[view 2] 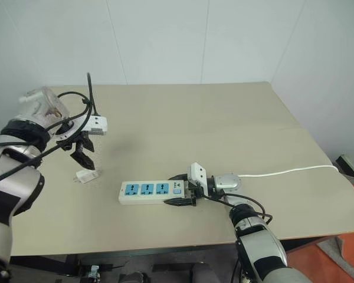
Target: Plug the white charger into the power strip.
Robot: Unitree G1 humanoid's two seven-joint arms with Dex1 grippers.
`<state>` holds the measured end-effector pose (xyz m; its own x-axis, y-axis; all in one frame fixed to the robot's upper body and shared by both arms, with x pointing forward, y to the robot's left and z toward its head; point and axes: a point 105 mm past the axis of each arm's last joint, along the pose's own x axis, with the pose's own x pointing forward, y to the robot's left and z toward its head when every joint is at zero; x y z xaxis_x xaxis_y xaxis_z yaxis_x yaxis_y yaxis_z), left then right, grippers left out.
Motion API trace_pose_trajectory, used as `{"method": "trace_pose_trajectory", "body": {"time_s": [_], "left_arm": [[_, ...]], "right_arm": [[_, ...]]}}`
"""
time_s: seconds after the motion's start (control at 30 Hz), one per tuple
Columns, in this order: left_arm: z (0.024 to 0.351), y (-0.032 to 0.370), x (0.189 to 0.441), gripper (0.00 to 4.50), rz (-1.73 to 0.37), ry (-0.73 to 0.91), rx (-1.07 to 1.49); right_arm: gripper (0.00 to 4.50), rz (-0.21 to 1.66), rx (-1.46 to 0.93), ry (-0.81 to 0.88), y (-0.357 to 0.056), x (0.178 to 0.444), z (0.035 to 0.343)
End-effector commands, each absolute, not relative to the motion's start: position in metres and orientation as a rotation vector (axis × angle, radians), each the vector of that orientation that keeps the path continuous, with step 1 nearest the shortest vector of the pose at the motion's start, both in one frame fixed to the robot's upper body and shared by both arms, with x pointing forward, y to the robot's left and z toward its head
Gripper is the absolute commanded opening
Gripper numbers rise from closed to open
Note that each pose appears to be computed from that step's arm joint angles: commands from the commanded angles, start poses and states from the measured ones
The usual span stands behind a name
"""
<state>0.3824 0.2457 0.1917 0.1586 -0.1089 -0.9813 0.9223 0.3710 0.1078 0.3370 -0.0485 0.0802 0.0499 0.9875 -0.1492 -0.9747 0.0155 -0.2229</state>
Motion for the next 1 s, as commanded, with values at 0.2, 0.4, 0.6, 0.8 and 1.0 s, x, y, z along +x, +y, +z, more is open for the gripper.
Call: {"method": "trace_pose_trajectory", "body": {"time_s": [0.2, 0.4, 0.6, 0.8, 1.0], "left_arm": [[0.179, 0.244, 0.383, 4.50, -0.897, 1.194, 0.907], [0.158, 0.247, 0.383, 4.50, -0.868, 1.241, 0.938], [0.143, 0.248, 0.386, 4.50, -0.805, 1.248, 0.933], [0.137, 0.247, 0.391, 3.92, -0.763, 1.236, 0.950], [0.135, 0.249, 0.390, 2.04, -0.766, 1.247, 0.955]], "right_arm": [[3.41, 1.521, -0.279, -0.025, -0.049, 0.333, 0.072], [3.41, 1.512, -0.279, -0.028, -0.049, 0.334, 0.073], [3.41, 1.508, -0.272, -0.030, -0.049, 0.333, 0.073], [3.41, 1.504, -0.268, -0.028, -0.050, 0.331, 0.072], [3.41, 1.496, -0.270, -0.025, -0.051, 0.331, 0.071]]}}
